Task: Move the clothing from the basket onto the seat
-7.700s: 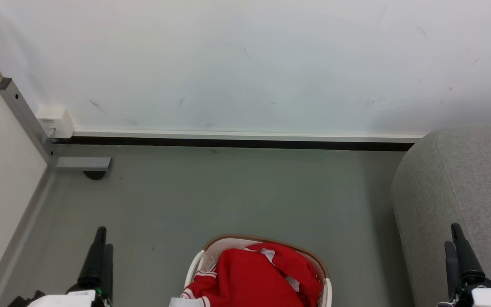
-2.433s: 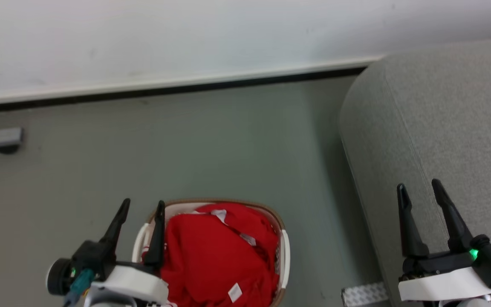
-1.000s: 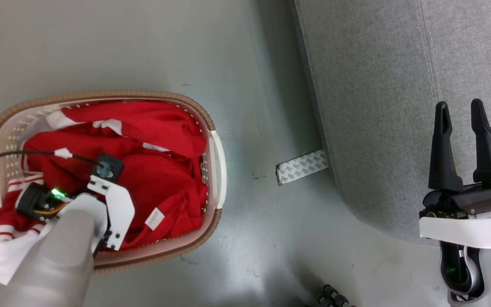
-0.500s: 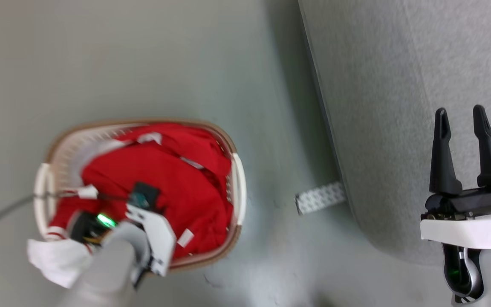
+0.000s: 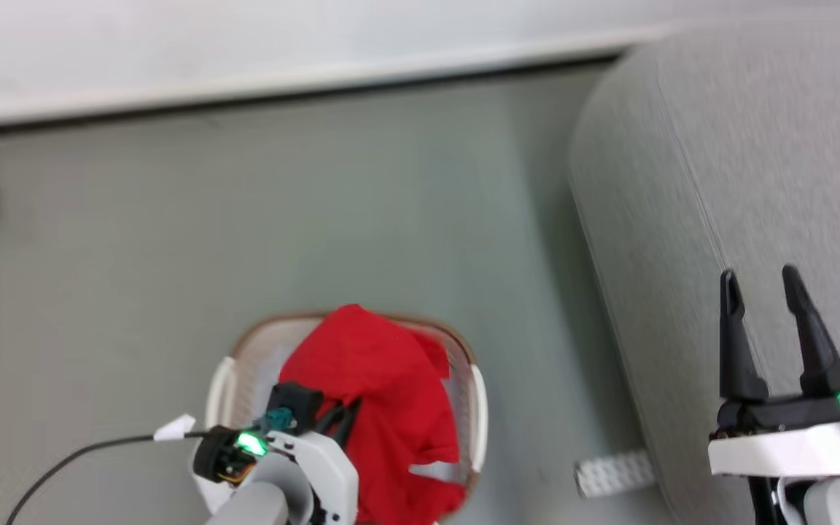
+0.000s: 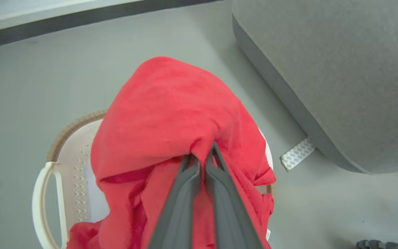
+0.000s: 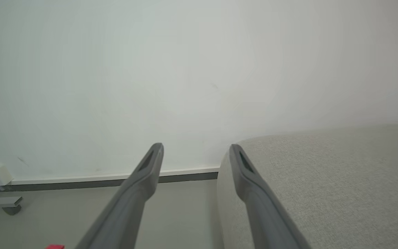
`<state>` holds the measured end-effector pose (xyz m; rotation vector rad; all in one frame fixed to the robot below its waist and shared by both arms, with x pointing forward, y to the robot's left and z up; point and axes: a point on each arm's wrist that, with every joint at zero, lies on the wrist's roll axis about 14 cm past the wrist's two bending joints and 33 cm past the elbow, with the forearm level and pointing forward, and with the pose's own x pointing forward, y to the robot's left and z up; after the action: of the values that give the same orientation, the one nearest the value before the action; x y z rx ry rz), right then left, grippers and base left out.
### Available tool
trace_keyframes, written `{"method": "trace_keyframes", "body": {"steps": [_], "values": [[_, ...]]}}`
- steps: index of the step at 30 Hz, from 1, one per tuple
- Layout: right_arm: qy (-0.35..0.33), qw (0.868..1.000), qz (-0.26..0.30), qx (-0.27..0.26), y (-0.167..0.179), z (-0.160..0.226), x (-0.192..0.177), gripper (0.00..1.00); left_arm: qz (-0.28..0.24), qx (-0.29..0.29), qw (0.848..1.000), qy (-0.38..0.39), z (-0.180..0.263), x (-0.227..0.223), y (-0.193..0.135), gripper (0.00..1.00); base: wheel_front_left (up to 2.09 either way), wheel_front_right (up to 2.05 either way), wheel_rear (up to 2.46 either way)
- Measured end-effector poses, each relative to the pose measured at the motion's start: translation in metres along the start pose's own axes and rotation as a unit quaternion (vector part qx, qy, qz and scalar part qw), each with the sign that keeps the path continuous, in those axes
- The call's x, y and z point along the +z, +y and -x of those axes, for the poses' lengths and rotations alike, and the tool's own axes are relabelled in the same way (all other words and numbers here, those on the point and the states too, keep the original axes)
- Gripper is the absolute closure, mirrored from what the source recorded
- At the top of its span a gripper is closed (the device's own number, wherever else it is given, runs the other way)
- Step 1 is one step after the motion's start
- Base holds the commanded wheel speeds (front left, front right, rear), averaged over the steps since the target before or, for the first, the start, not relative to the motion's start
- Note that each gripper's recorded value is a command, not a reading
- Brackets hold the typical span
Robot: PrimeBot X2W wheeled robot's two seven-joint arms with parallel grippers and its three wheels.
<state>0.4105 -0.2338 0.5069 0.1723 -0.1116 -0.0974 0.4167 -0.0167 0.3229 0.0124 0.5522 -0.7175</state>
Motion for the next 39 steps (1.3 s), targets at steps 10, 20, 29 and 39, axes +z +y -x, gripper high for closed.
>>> {"method": "trace_keyframes", "body": {"steps": [10,20,29,39], "values": [[-0.034,0.997,-0.028,0.059,0.043,0.023,0.028,0.0,-0.009,0.032,0.983,-0.182,0.068,0.113,-0.002,1.0,0.0,0.0,0.0],[-0.048,0.989,-0.053,0.129,0.091,0.038,0.041,0.0,-0.044,0.047,0.938,-0.34,0.151,0.229,-0.018,1.0,0.0,0.0,0.0],[-0.056,0.985,-0.058,0.149,0.105,0.042,0.047,0.0,-0.061,0.044,0.912,-0.404,0.194,0.284,-0.033,1.0,0.0,0.0,0.0],[-0.065,0.98,-0.06,0.177,0.122,0.046,0.054,0.0,-0.053,0.049,0.914,-0.4,0.197,0.28,-0.032,1.0,0.0,0.0,0.0]]}}
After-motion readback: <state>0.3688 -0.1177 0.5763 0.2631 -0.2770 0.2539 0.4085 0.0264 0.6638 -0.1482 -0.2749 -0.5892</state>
